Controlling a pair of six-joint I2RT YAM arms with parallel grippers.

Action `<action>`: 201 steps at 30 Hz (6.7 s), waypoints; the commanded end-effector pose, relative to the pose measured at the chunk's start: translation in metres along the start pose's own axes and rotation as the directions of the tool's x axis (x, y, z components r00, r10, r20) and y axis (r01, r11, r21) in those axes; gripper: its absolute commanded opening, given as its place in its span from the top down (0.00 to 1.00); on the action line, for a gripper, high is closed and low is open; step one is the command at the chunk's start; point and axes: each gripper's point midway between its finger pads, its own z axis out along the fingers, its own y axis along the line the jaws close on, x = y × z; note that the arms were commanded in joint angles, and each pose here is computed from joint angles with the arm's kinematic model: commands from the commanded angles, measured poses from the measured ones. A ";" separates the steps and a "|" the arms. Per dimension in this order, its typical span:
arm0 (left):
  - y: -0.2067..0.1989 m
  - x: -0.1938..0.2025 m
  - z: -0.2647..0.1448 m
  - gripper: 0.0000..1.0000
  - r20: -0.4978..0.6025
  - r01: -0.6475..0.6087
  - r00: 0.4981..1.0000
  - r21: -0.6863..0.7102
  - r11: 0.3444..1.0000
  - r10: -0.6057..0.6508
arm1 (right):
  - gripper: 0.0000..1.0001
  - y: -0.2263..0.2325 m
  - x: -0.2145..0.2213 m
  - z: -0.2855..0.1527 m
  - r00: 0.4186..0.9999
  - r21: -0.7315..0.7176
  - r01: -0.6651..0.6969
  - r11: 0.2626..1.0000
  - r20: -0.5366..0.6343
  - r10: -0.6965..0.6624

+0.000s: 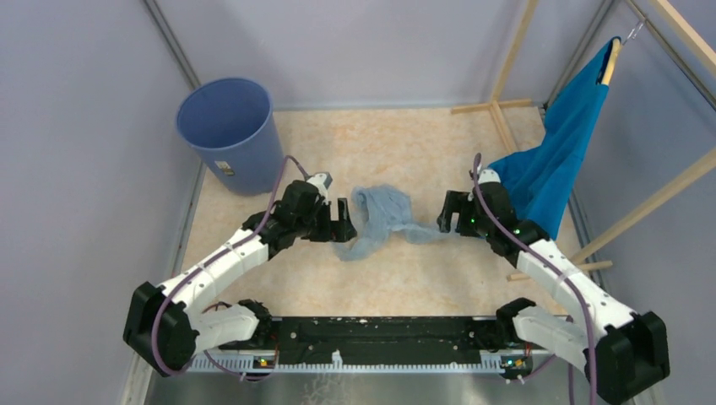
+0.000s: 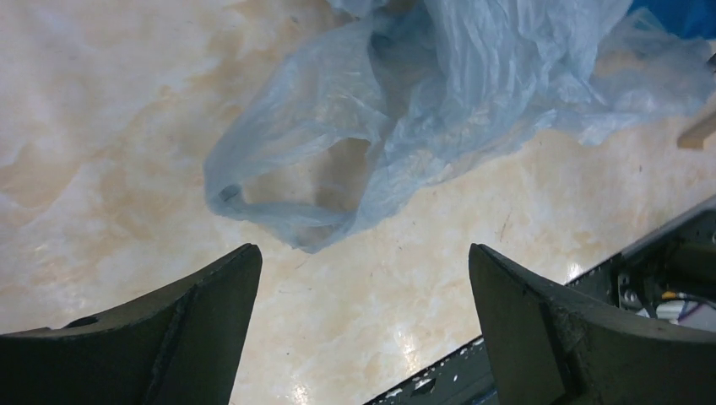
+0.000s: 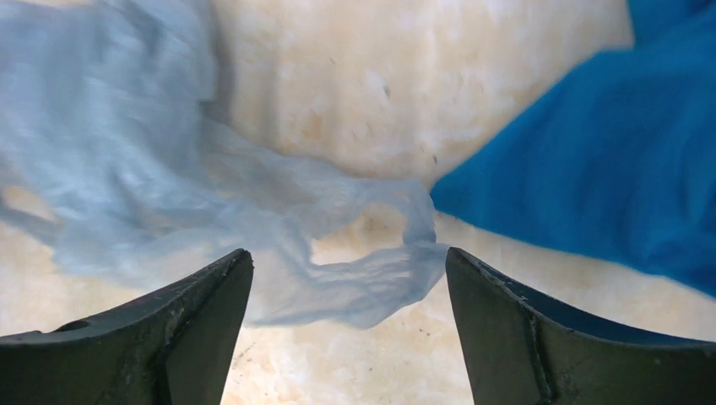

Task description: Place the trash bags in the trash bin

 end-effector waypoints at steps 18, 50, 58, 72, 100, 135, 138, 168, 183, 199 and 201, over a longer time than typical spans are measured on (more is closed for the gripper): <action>-0.044 -0.015 -0.075 0.02 0.204 -0.205 0.967 0.261 0.943 0.154 | 0.04 0.160 -0.045 0.029 0.947 -0.261 0.312 0.913 0.009 -0.321; -0.117 0.011 -0.070 0.02 0.114 -0.477 0.861 0.520 0.709 0.495 | 0.99 0.136 -0.034 -0.013 0.958 -0.671 -0.062 0.739 -0.247 -0.145; -0.122 0.064 -0.036 0.02 0.019 -0.714 0.640 0.382 0.586 0.768 | 1.00 0.143 -0.034 -0.022 0.948 -0.740 -0.121 0.662 -0.284 -0.144; -0.083 0.089 0.004 0.02 -0.101 -0.900 0.367 0.212 0.380 0.925 | 1.00 0.156 -0.038 -0.052 0.954 -0.814 -0.151 0.562 -0.269 -0.134; -0.151 0.064 -0.047 1.00 0.166 -0.483 0.876 0.298 0.824 0.453 | 0.24 0.121 -0.059 -0.052 0.988 -0.572 -0.059 0.818 -0.151 -0.034; -0.149 0.004 -0.083 0.94 -0.091 0.002 0.992 0.719 0.695 0.091 | 0.47 0.172 0.004 -0.016 0.986 -0.500 -0.164 0.850 -0.106 0.128; -0.140 -0.003 -0.080 0.57 -0.047 -0.044 0.994 0.663 0.747 0.100 | 0.80 0.174 0.001 -0.018 0.986 -0.504 -0.168 0.847 -0.103 0.134; -0.050 -0.011 -0.086 0.02 0.158 -0.376 0.923 0.191 0.907 0.350 | 1.00 0.163 -0.004 -0.010 0.962 -0.492 -0.250 0.834 -0.222 0.158; -0.012 -0.033 -0.070 0.72 0.142 -0.333 0.927 -0.111 0.936 0.347 | 1.00 0.158 -0.004 -0.010 0.969 -0.492 -0.217 0.843 -0.214 0.124; 0.037 -0.045 -0.101 1.00 0.167 -0.251 0.929 -0.373 0.893 0.331 | 0.47 0.119 -0.025 -0.008 0.985 -0.340 0.076 0.937 -0.121 -0.124; 0.037 -0.044 -0.101 1.00 0.157 -0.260 0.928 -0.375 0.890 0.338 | 0.40 0.113 -0.024 -0.012 0.988 -0.327 0.077 0.942 -0.099 -0.115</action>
